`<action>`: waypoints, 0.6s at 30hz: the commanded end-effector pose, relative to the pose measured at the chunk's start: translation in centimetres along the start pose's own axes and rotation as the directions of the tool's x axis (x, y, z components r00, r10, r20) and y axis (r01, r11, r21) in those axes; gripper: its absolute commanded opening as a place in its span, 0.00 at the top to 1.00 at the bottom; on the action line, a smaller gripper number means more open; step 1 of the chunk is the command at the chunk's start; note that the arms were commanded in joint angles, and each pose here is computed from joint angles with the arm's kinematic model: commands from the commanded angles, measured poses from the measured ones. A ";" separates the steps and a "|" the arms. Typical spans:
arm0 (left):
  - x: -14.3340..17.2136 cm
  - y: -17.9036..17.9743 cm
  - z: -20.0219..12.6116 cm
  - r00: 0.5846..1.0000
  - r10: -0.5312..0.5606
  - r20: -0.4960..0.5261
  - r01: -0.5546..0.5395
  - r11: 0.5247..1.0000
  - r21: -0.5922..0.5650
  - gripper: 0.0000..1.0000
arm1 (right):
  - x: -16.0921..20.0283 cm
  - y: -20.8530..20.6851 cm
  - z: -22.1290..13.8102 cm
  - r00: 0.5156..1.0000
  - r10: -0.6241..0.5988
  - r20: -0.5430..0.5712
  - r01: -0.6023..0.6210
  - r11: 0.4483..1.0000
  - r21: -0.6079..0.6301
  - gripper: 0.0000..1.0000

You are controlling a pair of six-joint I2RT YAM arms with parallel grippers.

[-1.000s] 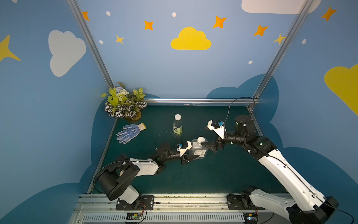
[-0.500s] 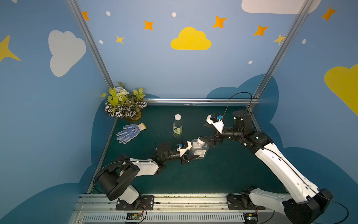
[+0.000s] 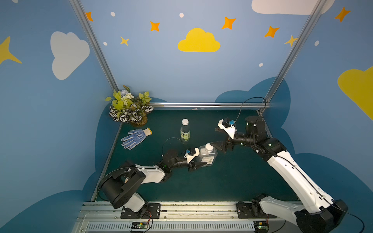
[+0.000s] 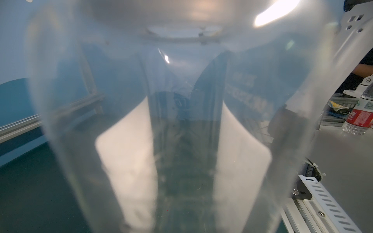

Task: Screw on the bottle caps
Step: Screw the bottle cap onto the plastic bottle.

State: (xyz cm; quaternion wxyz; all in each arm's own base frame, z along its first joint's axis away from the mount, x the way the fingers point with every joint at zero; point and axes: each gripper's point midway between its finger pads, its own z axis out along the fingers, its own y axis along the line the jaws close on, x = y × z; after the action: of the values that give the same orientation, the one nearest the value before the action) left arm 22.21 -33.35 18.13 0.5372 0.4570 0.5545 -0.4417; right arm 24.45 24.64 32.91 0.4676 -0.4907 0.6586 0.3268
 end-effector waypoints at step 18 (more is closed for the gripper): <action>-2.5 -1.0 0.1 0.997 0.036 0.069 -0.042 0.996 0.084 0.71 | -0.6 6.1 0.7 0.985 -0.162 0.058 0.172 0.919 -0.354 0.20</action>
State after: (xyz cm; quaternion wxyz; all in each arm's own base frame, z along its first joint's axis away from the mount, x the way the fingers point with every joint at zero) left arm 21.22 -33.59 18.77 0.5266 0.4726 0.5330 -0.4640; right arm 19.35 27.23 32.16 0.4037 -0.6082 0.5523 0.4027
